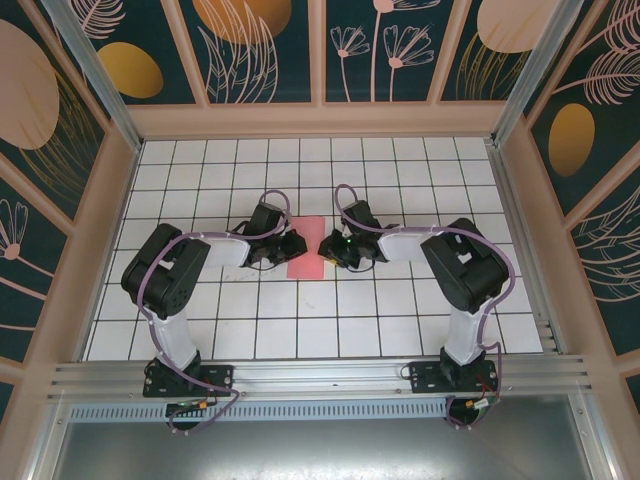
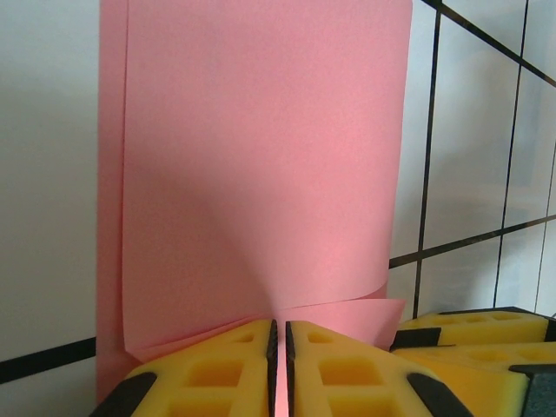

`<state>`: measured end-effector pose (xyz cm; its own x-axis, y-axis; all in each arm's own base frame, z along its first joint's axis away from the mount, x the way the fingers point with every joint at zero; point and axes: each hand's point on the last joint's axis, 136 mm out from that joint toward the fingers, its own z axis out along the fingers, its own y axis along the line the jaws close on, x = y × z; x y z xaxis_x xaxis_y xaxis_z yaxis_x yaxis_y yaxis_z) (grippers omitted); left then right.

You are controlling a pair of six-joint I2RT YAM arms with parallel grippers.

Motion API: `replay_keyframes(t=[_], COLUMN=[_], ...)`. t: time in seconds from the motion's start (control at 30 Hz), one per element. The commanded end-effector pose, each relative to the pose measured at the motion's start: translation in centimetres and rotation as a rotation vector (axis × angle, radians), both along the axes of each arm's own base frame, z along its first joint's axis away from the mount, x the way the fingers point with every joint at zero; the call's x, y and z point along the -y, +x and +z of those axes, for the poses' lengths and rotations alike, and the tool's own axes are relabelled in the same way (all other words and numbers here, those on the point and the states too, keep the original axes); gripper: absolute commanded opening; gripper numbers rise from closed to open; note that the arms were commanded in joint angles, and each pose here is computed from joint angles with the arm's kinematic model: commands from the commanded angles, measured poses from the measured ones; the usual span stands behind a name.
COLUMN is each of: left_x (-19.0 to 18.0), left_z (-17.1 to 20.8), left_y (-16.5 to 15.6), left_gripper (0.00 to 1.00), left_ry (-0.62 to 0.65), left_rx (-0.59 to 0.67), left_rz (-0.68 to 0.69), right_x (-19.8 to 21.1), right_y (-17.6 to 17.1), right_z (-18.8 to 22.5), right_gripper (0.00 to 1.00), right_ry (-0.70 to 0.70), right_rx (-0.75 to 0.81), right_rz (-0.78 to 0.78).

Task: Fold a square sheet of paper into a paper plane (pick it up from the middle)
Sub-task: Turn over the paper at the center of the table.

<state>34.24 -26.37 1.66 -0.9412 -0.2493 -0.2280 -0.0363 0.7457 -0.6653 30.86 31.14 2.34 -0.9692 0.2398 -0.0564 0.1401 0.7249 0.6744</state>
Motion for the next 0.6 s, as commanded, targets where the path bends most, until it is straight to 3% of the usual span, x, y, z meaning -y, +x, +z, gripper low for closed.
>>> replay_keyframes(t=[0.0, 0.57], left_x=[-0.7, -1.2], left_z=[-1.0, -0.9], left_y=[-0.2, -0.3], left_gripper=[0.16, 0.15], left_ry=[0.04, 0.061], left_rx=[-0.023, -0.02], left_rz=[0.005, 0.021], right_x=[-0.9, -1.8], right_y=[-0.3, 1.1], right_z=[-0.5, 2.1], right_gripper=[0.28, 0.31], right_ry=[0.013, 0.101], right_rx=[-0.024, 0.061], right_rz=[0.011, 0.046])
